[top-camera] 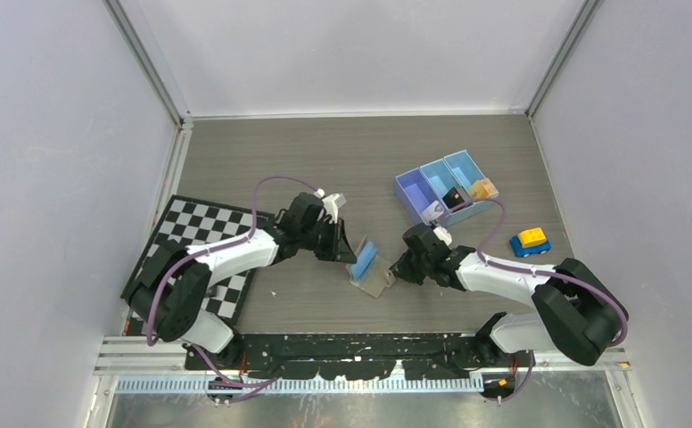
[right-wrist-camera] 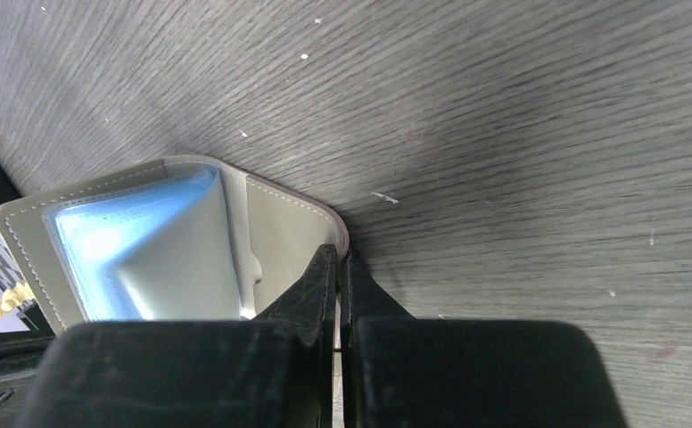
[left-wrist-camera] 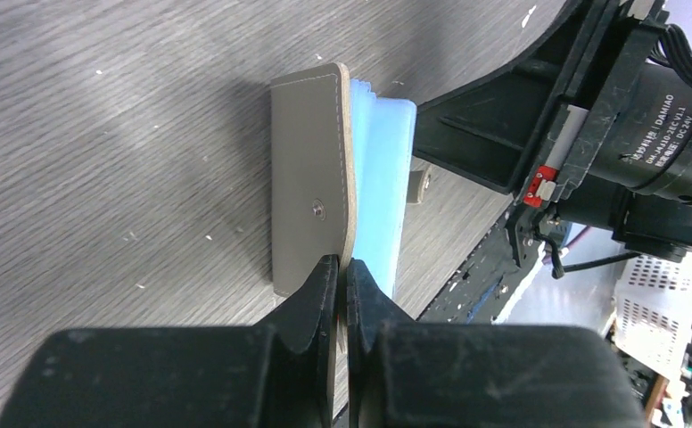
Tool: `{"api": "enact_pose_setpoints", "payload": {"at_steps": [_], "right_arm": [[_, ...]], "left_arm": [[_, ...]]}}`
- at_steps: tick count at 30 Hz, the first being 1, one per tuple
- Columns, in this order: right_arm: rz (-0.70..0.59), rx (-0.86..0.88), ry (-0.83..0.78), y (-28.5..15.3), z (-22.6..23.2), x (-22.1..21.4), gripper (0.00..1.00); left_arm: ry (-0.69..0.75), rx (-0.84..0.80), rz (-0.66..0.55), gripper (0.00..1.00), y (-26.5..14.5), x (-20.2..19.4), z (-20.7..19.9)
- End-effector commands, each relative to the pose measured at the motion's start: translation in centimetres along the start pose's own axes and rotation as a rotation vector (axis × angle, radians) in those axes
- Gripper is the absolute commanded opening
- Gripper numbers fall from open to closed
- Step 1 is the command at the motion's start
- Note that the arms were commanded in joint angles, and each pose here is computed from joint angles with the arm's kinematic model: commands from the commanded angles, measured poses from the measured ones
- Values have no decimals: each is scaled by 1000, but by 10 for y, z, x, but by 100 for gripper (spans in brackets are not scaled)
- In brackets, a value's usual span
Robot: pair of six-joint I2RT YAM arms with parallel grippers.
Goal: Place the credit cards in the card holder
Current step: Open the card holder at the center of the board.
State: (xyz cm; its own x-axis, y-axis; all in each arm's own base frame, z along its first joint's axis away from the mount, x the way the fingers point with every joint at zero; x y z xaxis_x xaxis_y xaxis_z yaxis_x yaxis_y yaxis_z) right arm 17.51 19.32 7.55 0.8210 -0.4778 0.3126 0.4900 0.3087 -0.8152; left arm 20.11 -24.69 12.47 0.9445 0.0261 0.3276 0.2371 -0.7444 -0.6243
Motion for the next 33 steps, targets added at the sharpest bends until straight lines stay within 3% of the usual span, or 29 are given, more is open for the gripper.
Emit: {"api": "enact_pose_setpoints", "payload": {"at_steps": [1,4,11,18,22,27,33], "right_arm": [[-39,18,-12,2,9,7,1],[-38,17,-12,3,9,7,0],[-75,5,-24,-8,9,13,1],[-171,-19,-62,-36,10,28,33],[-226,46,-112,-57,20,38,42],[-270,184,-200,-84,44,48,45],[-223,359,-349,-101,91,40,45]], "left_arm": [[-26,-11,42,0,9,-9,6],[-23,-9,30,0,11,-6,6],[30,237,-52,0,-7,0,27],[40,240,-54,0,-12,-3,27],[34,229,-63,0,-13,-2,25],[30,208,-76,0,-15,-2,22],[22,177,-97,0,-18,-3,18]]}}
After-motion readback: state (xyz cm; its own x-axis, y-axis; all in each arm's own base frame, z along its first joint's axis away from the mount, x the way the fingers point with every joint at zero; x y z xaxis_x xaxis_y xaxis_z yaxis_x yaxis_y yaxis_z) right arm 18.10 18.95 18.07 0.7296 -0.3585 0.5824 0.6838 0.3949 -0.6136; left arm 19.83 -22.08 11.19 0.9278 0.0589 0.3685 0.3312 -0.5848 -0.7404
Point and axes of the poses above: each gripper's point midway between its finger pads, its own y axis out along the fingers, its own z axis along the line the jaws close on, x = y × z, the point moved 7 cm from there along -y, back along the fingers, and after that the axes turned 9 degrees about -y, right-handed, at the moved point
